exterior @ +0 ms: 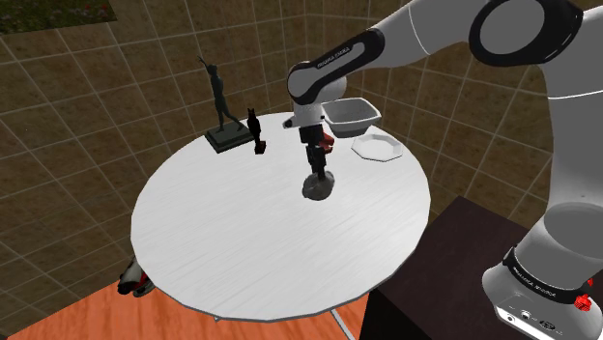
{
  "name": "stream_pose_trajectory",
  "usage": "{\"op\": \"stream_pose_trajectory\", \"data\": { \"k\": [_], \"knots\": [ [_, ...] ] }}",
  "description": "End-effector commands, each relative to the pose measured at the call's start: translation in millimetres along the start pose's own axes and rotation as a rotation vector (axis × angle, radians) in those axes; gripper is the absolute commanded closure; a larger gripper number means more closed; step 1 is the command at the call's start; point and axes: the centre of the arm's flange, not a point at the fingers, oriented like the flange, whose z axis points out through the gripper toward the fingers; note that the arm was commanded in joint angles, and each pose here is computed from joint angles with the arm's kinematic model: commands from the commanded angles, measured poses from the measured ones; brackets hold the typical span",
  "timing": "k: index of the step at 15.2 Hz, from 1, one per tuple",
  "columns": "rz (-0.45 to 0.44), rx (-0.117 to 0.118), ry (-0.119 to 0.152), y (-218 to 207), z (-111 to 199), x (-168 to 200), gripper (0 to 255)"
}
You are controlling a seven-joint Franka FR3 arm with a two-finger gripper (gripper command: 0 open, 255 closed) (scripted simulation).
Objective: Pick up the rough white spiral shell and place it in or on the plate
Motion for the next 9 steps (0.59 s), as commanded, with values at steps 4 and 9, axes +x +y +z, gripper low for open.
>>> {"op": "stream_pose_trajectory", "data": {
  "k": [4, 9],
  "knots": [
    [0.000, 0.000, 0.000, -13.4, -22.4, 0.1, 255],
    [0.000, 0.000, 0.000, -26.2, -45.5, 0.2, 255]
  ]
}}
